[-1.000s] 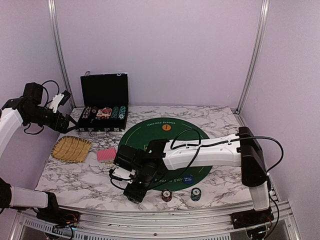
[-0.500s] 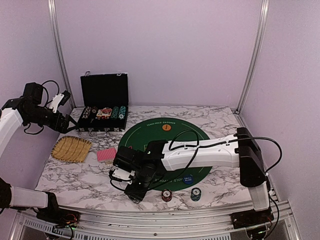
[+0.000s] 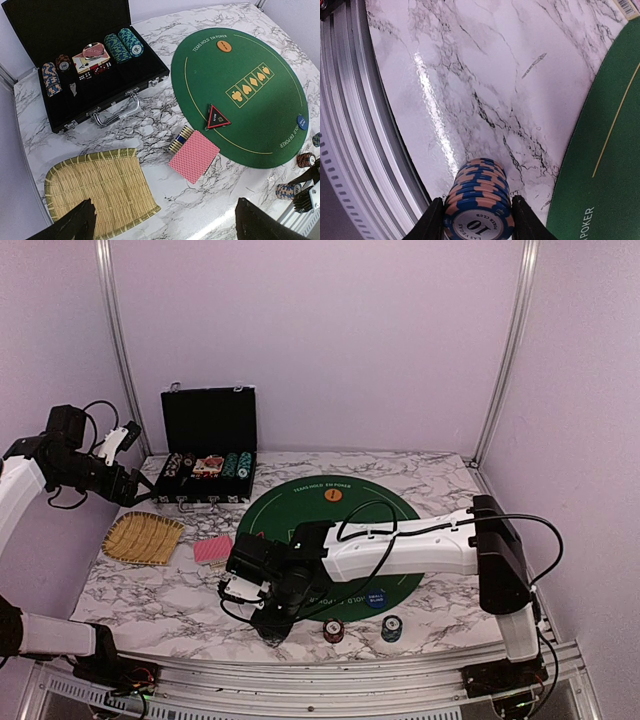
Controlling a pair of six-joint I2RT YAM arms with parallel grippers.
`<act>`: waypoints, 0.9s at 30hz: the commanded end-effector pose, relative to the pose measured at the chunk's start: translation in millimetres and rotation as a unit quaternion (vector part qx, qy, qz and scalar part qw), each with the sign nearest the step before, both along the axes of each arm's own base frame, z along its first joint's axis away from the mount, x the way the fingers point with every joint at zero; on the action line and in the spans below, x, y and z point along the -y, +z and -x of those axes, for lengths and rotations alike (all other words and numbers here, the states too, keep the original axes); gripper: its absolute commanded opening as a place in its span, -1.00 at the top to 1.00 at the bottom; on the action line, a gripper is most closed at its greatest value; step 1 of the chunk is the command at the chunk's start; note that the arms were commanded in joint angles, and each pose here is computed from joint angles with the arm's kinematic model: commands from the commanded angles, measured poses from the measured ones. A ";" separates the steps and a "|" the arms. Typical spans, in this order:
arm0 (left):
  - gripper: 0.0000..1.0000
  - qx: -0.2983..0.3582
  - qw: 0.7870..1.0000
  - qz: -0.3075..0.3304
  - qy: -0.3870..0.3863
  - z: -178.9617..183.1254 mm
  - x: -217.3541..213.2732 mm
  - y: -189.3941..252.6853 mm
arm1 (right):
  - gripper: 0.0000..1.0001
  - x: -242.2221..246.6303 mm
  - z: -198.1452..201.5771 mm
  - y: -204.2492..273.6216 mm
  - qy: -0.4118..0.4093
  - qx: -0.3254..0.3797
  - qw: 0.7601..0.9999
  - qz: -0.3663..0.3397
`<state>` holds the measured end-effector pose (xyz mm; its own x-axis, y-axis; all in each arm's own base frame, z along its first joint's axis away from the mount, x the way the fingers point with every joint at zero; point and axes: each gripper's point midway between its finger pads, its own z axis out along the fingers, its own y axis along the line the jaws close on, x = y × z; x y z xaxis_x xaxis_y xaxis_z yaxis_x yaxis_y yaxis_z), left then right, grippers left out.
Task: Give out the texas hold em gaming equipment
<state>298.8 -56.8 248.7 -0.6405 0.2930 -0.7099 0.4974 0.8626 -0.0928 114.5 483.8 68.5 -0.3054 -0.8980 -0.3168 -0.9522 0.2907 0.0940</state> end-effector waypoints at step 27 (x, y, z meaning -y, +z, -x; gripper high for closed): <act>-0.98 0.003 1.000 -0.008 0.000 5.2 -2.2 5.8 | 1.00 -10.0 -5.9 56.7 -0.009 0.014 0.999 -0.048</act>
<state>299.0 -55.6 248.4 -0.6415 0.2945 -0.7083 0.4935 0.8654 -0.0872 114.9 483.6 77.2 -0.3070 -0.8980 -0.3150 -0.9516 0.2930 0.0922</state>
